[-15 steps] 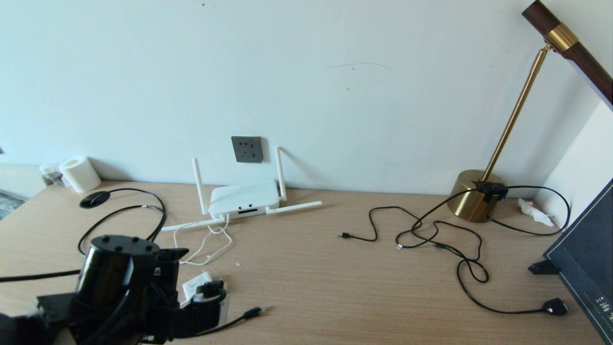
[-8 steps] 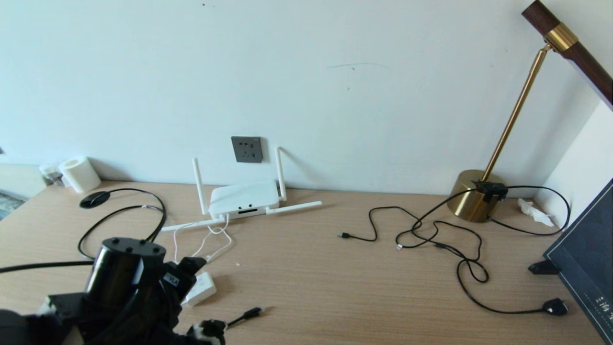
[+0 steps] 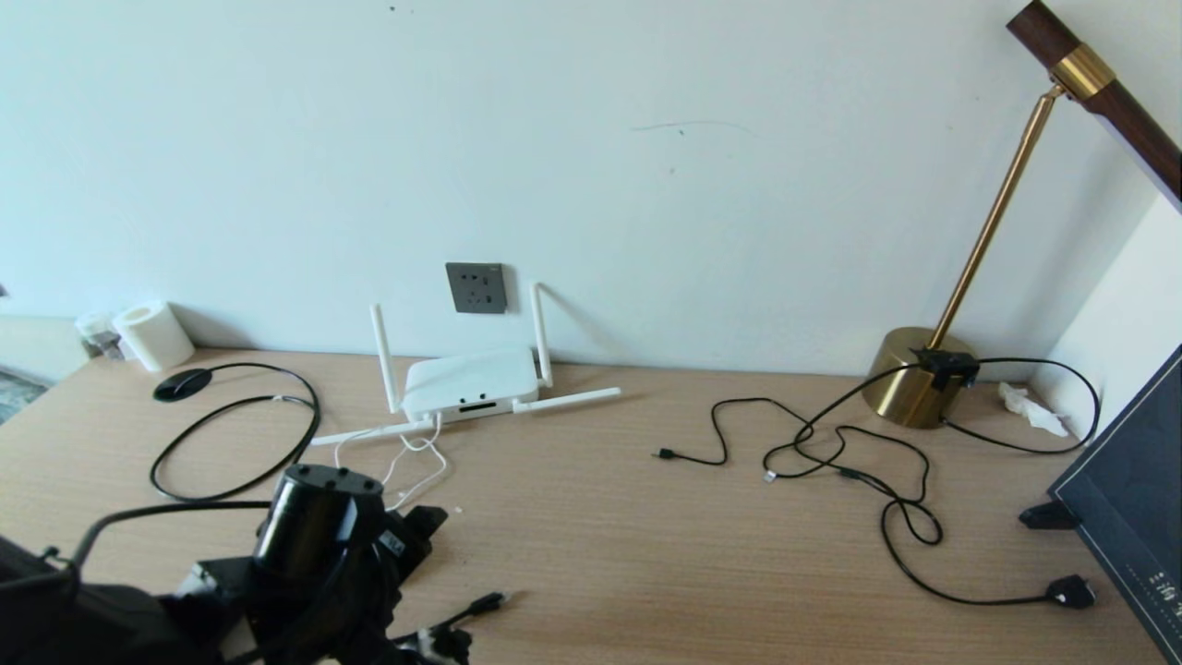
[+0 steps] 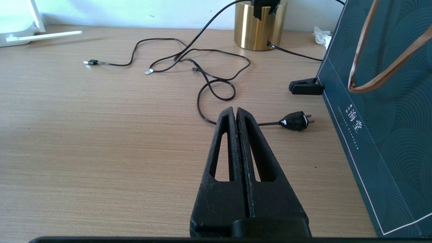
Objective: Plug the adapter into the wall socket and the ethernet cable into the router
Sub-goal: Plug plug into socket
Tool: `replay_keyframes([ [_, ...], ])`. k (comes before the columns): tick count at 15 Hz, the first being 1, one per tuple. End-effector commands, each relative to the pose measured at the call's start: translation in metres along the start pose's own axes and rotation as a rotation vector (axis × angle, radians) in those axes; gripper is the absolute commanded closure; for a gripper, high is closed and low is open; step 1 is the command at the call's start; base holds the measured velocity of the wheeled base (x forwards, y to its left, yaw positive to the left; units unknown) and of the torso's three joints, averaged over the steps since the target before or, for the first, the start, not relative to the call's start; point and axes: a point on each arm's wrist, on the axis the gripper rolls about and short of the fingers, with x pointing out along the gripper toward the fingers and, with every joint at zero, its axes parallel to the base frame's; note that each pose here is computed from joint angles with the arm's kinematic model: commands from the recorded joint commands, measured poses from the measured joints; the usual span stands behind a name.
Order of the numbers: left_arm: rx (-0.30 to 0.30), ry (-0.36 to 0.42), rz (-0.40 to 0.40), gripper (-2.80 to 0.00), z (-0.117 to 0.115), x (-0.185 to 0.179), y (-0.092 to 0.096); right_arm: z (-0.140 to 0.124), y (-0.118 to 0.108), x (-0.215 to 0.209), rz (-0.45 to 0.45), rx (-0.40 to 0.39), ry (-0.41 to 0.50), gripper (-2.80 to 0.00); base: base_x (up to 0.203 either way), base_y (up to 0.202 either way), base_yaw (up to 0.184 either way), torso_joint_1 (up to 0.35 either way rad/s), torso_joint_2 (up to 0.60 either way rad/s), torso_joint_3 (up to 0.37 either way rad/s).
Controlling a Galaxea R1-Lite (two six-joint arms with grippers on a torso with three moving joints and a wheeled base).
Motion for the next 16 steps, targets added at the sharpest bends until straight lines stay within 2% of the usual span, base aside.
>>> replay_keyframes([
  [1, 0.052, -0.08, -0.035, -2.8, 0.013, 0.01, -0.003, 0.0, 0.0, 0.0, 0.0, -0.001, 0.0, 0.0, 0.0, 0.0, 0.0, 0.0, 0.0, 0.0],
  [4, 0.055, -0.264, -0.053, -2.8, 0.014, 0.027, 0.001, 0.0, 0.0, 0.0, 0.0, -0.001, 0.0, 0.0, 0.0, 0.0, 0.0, 0.0, 0.0, 0.0],
  [8, 0.137, -0.274, -0.082, -2.8, -0.011, 0.012, 0.006, 0.0, 0.0, 0.0, 0.0, -0.001, 0.0, 0.0, 0.0, 0.0, 0.0, 0.0, 0.0, 0.0],
  [11, 0.27, -0.254, -0.099, -2.8, -0.042, -0.007, 0.014, 0.0, 0.0, 0.0, 0.0, 0.001, 0.0, 0.0, 0.0, 0.0, 0.0, 0.0, 0.0, 0.0],
  [13, 0.305, -0.232, -0.099, -2.8, -0.054, -0.007, 0.021, 0.0, 0.0, 0.0, 0.0, 0.0, 0.0, 0.0, 0.0, 0.0, 0.0, 0.0, 0.0, 0.0],
  [16, 0.322, -0.202, -0.131, -2.8, -0.07, 0.008, 0.024, 0.0, 0.0, 0.0, 0.0, -0.001, 0.0, 0.0, 0.0, 0.0, 0.0, 0.0, 0.0, 0.0],
])
